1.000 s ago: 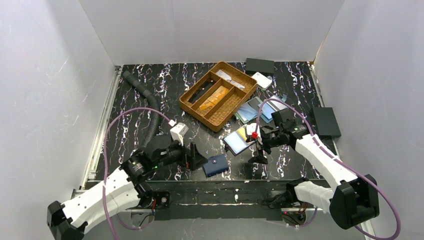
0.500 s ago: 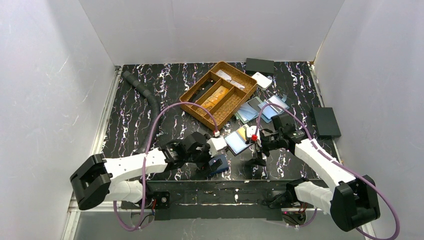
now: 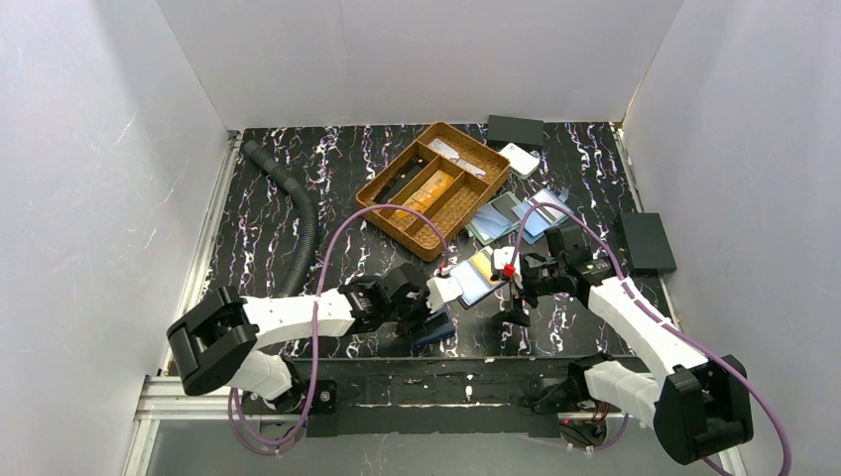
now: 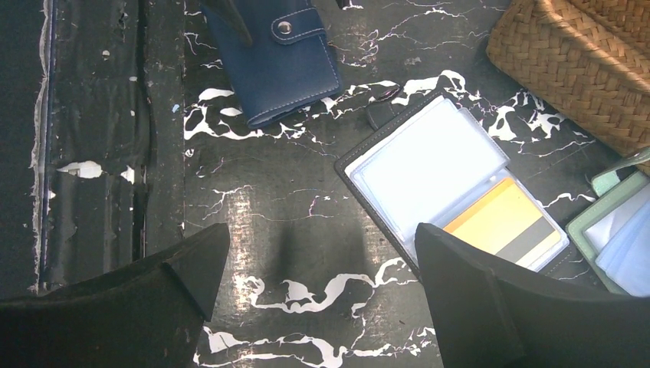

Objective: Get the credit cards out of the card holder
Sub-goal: Open the card holder at the center of the board.

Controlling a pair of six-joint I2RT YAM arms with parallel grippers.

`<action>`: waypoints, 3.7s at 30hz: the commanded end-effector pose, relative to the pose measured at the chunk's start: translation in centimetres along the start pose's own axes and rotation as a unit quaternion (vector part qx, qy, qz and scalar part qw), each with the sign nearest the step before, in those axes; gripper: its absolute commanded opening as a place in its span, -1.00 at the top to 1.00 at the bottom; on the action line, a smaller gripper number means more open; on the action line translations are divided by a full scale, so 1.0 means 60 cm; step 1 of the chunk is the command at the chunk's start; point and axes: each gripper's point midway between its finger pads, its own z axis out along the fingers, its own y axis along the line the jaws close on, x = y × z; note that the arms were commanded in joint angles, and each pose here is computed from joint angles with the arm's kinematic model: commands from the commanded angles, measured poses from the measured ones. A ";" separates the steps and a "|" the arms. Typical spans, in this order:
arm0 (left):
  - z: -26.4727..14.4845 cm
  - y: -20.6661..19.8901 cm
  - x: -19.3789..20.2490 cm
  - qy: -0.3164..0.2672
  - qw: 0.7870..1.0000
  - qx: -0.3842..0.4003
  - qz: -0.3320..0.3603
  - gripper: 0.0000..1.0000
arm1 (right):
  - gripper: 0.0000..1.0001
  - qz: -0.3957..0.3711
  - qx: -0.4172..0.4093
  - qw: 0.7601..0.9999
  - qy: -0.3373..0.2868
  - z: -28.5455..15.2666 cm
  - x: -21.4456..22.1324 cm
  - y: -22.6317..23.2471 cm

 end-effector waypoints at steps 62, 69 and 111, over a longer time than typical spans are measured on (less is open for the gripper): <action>-0.097 0.012 0.005 -0.087 0.879 -0.180 -0.433 -0.13 | -0.39 0.340 -0.120 0.932 -0.036 0.186 -0.105 -0.011; -0.097 0.004 0.004 -0.125 0.867 -0.150 -0.458 -0.20 | -0.38 0.340 -0.067 0.938 0.009 0.225 -0.072 -0.052; -0.043 0.049 0.013 -0.015 0.884 -0.259 -0.390 0.28 | 0.97 0.386 -0.139 0.910 0.059 0.257 -0.019 -0.008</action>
